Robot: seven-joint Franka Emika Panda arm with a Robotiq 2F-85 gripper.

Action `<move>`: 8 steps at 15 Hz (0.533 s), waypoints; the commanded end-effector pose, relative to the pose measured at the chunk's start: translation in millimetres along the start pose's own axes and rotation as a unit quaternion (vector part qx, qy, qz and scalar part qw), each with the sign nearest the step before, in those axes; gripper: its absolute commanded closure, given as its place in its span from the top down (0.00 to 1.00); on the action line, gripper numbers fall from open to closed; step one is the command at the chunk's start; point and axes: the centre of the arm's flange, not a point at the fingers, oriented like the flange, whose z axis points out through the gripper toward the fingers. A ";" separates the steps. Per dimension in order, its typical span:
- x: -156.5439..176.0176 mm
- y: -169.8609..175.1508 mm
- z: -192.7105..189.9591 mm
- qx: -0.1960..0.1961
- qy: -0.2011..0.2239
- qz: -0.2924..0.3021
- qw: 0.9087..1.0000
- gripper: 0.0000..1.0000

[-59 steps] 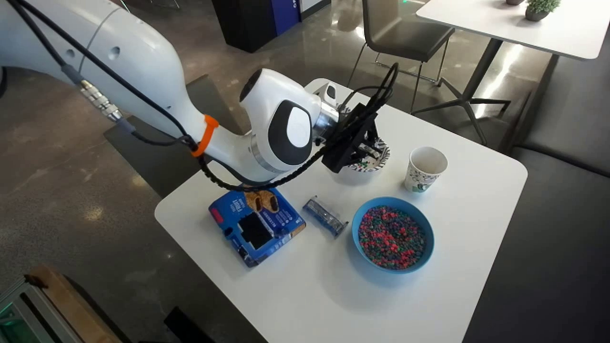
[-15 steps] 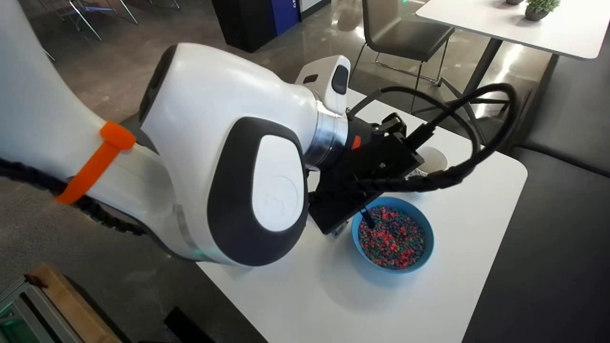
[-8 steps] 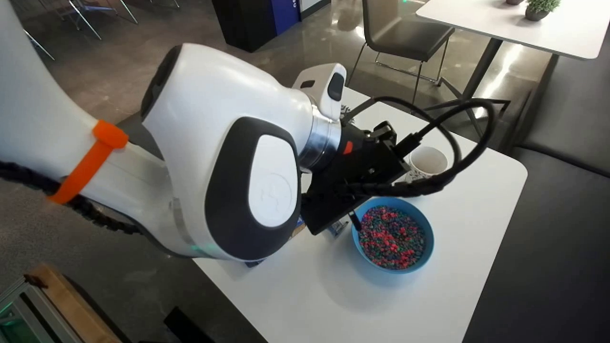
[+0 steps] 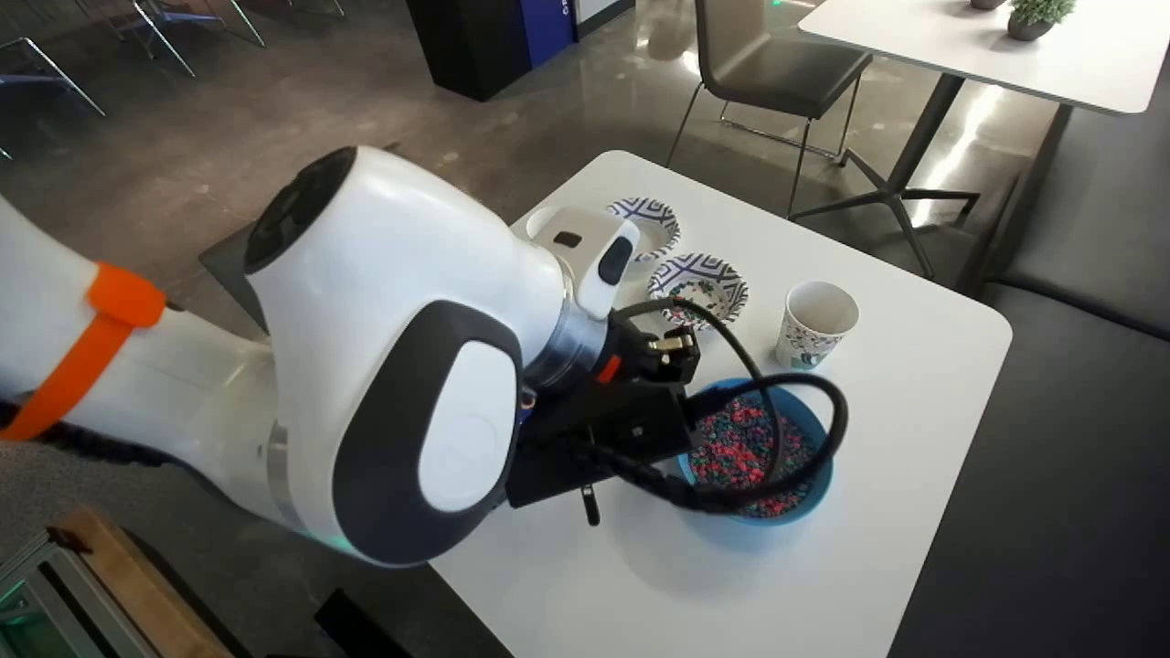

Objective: Place some cereal from the blue bowl into the black and white bowl on the right.

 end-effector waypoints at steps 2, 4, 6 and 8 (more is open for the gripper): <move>-41.4 10.9 2.2 0.031 0.023 0.098 0.994 0.03; -57.9 10.5 9.6 0.028 0.015 0.136 0.990 0.03; -67.6 13.0 17.0 0.014 0.004 0.161 0.987 0.03; -72.2 19.2 22.5 -0.014 -0.011 0.169 0.985 0.03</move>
